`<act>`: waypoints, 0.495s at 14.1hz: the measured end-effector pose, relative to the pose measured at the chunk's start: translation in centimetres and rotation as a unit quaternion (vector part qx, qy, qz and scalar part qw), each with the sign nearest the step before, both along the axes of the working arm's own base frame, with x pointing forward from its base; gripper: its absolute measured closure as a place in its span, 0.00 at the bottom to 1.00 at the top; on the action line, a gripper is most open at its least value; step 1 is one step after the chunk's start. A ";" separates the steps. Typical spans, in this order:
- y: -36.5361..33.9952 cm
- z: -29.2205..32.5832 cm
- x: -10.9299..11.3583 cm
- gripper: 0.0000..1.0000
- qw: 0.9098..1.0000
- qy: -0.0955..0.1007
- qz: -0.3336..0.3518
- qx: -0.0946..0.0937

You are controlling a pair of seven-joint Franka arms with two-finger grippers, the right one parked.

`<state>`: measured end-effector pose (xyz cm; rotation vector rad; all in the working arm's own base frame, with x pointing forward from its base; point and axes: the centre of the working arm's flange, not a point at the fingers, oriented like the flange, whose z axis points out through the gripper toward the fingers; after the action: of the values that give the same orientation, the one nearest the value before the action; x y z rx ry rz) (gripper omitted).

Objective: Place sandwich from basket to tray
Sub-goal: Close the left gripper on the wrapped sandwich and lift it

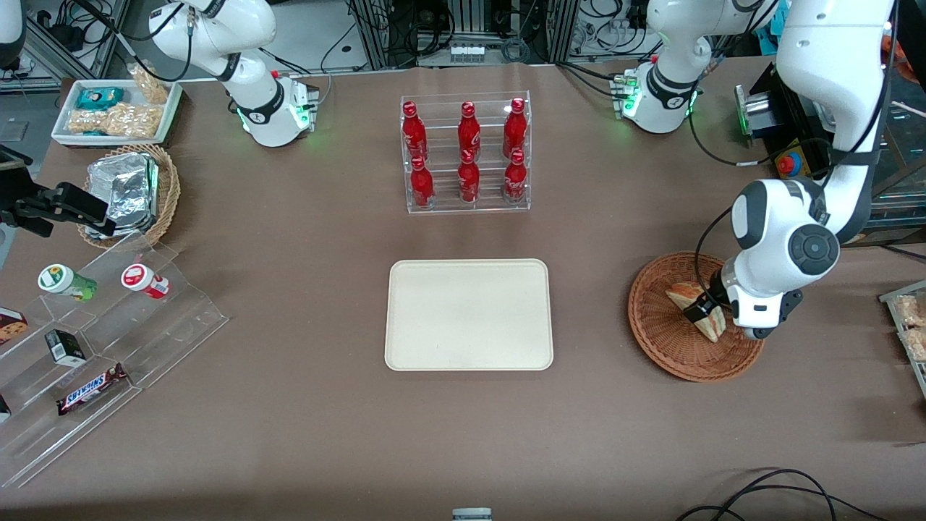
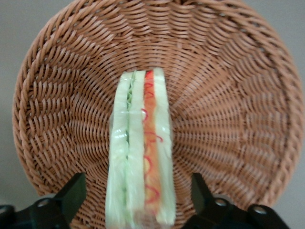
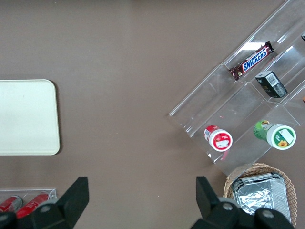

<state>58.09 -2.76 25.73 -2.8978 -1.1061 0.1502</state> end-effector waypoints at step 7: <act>-0.2 2.0 0.2 0.68 0.999 0.043 0.002 0.004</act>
<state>58.32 -2.97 27.70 -2.8537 -1.0949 0.2664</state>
